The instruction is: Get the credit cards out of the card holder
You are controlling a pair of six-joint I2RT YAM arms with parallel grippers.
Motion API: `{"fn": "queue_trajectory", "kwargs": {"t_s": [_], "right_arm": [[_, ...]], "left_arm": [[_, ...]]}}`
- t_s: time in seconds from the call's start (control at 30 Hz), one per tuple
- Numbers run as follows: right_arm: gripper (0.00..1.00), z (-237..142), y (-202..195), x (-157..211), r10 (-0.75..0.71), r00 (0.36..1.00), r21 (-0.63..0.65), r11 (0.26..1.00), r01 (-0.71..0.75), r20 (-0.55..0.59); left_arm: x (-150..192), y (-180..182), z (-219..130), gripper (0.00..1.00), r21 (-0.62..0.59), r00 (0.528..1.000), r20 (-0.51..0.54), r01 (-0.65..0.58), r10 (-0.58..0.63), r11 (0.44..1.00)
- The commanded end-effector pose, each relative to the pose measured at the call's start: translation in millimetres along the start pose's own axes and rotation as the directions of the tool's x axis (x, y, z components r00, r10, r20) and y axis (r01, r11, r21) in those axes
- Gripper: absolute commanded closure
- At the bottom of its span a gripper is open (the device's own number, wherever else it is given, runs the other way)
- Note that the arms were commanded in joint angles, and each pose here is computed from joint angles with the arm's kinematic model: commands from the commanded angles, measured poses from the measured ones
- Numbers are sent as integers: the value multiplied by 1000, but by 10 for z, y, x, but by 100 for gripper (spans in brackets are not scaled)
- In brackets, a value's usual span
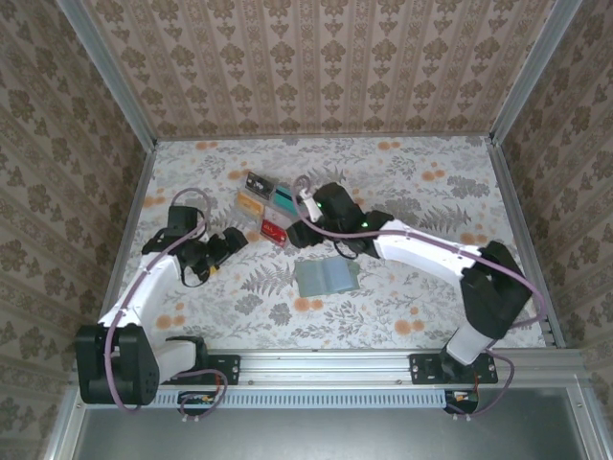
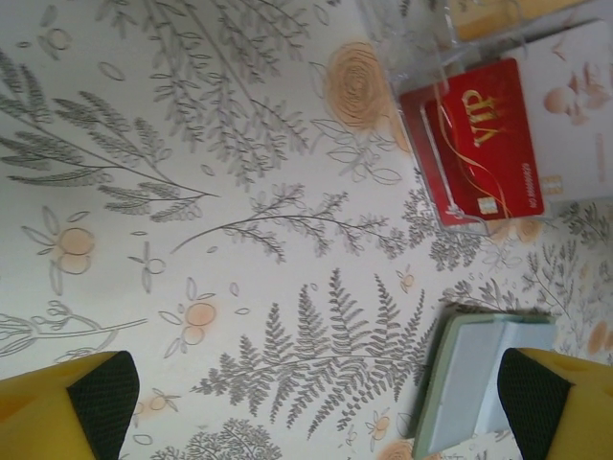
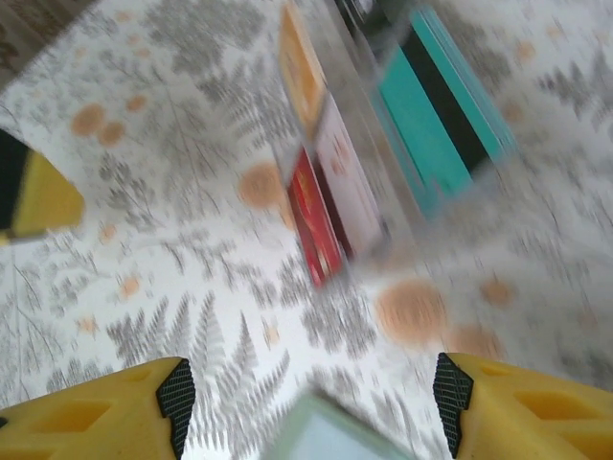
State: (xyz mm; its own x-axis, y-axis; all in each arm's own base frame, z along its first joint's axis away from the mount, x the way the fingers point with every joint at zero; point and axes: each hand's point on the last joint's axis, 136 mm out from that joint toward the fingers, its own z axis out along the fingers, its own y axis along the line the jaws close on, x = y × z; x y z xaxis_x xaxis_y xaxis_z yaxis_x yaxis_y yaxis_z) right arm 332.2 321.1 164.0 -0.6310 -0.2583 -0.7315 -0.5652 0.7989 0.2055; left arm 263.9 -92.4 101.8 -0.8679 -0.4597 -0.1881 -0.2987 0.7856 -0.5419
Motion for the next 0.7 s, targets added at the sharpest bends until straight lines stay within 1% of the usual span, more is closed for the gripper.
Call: {"fn": "queue_trajectory", "kwargs": {"t_s": [0.0,0.07,0.17,0.3,0.4,0.53,0.67], "right_arm": [[28,-166,-297,533,157,982,145,979,-141,-106],[27,-223,-346,783,226,959,179,964,-196,-170],[27,-206,-315,1026,313,916,192,944,-270,-251],[29,-56,-267,1240,359,875,192,931,-311,-326],[31,52,-227,1298,340,874,195,938,-287,-347],[33,112,-222,1339,279,884,242,950,-197,-374],[34,180,-295,1468,271,868,292,944,-155,-415]], "left_arm": [[-62,-230,-57,0,63,999,22,-44,42,997],[-44,-294,-32,0,81,999,18,-44,43,996],[-11,-381,18,0,96,999,4,-41,41,995],[56,-481,104,0,98,998,-25,-50,52,994],[114,-556,160,0,95,997,-46,-61,66,994],[199,-620,235,0,90,995,-69,-70,76,994],[258,-640,326,2,82,993,-90,-67,74,994]]}}
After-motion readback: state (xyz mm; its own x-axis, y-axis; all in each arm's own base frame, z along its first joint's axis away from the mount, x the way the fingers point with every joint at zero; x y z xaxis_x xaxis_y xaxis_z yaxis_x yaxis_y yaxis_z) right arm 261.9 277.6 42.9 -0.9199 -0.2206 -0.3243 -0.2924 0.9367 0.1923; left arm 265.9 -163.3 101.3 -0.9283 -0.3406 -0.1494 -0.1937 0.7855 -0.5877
